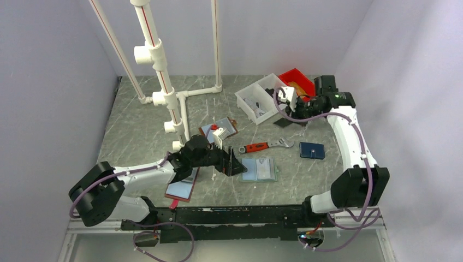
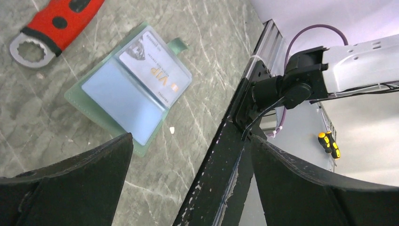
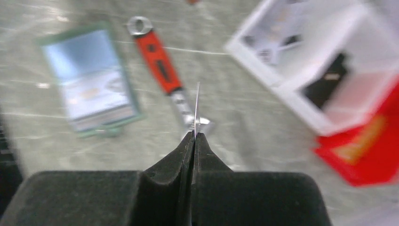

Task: Take the credit cards out of the card holder
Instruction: Place the credit card in the storage box.

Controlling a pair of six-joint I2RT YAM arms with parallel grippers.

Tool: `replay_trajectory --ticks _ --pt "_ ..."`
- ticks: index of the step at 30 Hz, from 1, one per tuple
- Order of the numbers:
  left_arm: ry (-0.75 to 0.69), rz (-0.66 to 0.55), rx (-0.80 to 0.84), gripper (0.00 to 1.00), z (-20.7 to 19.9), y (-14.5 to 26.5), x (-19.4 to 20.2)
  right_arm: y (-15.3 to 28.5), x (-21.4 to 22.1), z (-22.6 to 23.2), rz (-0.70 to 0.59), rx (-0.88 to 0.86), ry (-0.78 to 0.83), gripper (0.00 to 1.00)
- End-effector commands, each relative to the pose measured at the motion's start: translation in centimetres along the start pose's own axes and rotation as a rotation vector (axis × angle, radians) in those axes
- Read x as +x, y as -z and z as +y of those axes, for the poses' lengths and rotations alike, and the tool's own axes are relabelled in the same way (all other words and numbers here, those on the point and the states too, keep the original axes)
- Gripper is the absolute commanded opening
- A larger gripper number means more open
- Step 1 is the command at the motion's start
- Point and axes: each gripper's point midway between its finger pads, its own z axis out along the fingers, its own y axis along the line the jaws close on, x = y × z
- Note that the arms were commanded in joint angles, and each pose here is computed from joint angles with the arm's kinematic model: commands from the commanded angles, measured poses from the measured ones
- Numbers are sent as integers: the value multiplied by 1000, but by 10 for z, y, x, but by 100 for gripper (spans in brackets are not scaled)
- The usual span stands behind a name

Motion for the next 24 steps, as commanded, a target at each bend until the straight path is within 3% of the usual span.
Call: replay_trajectory --ticks 1,4,11,18,24 --pt "26 29 25 100 -4 -5 -1 35 -27 -69 42 274 403 0" --pt "22 42 30 99 -8 -3 -4 29 -26 -97 102 280 612 0" --pt "20 46 9 99 -14 5 -9 14 -46 -181 91 377 675 0" --pt "29 47 -28 99 -14 10 -14 -25 -28 -240 131 403 787 0" --pt "25 58 -63 99 -11 8 -19 -55 -19 -260 67 333 880 0"
